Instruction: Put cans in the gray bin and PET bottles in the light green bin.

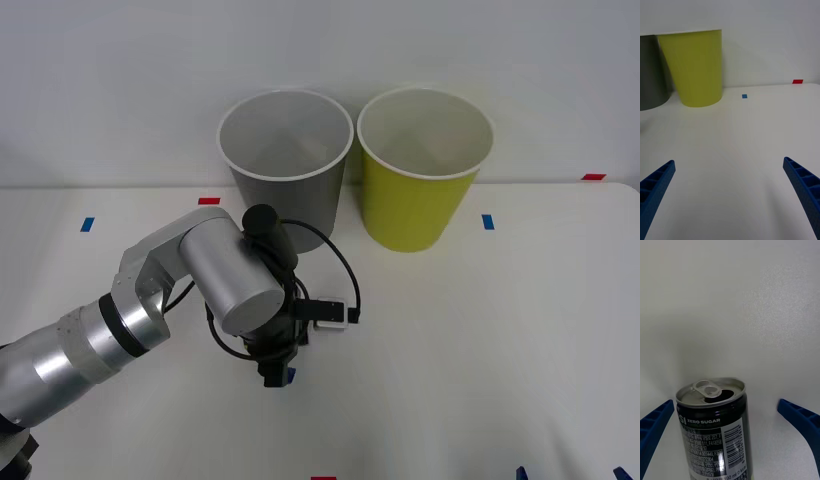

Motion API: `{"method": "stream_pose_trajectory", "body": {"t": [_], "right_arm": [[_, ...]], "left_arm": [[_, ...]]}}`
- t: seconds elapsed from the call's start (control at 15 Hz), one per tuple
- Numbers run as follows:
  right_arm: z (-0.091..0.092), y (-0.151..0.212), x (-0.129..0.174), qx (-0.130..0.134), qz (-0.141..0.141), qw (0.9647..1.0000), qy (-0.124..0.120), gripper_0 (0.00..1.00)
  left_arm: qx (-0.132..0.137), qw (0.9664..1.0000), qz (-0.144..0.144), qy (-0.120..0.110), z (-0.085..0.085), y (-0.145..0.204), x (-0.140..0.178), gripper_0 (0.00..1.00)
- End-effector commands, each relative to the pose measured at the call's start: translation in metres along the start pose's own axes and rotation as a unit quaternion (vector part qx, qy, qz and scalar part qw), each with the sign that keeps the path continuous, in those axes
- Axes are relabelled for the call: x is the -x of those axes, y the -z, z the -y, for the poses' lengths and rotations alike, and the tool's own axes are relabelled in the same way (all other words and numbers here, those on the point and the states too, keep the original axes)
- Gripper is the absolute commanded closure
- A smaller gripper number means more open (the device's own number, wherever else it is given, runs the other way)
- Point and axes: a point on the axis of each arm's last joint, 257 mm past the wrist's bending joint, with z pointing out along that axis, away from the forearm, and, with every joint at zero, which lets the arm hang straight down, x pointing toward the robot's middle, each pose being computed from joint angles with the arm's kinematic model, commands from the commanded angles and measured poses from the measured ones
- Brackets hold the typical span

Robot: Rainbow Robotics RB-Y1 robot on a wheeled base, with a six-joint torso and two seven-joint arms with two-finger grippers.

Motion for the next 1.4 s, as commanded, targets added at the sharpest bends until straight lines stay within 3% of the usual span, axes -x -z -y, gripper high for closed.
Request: {"method": "stream_pose_trajectory", "body": {"t": [0.07,0.13,0.2,0.27,0.53,1.0,1.4], "right_arm": [[0.0,0.0,0.0,0.0,0.0,1.0,0.0,0.0],[0.0,0.0,0.0,0.0,0.0,1.0,0.0,0.0],[0.0,0.0,0.0,0.0,0.0,1.0,0.0,0.0],[0.0,0.0,0.0,0.0,0.0,1.0,0.0,0.0],[0.0,0.0,0.0,0.0,0.0,1.0,0.0,0.0],[0.0,0.0,0.0,0.0,0.0,1.0,0.0,0.0],[0.0,0.0,0.0,0.0,0.0,1.0,0.0,0.0]], "left_arm": [[0.004,1.0,-0.004,-0.002,-0.002,0.0,-0.003,0.0],[0.004,1.0,-0.005,-0.002,-0.002,0.0,-0.003,0.17],[0.004,1.0,-0.004,-0.003,-0.002,0.0,-0.003,0.64],[0.004,1.0,-0.005,-0.002,-0.002,0.0,-0.003,0.92],[0.001,1.0,-0.001,-0.001,-0.001,0.0,-0.001,0.98],[-0.007,1.0,0.002,0.003,0.003,0.0,-0.003,0.99],[0.018,0.9998,0.001,0.011,-0.007,0.032,-0.009,0.99]]}}
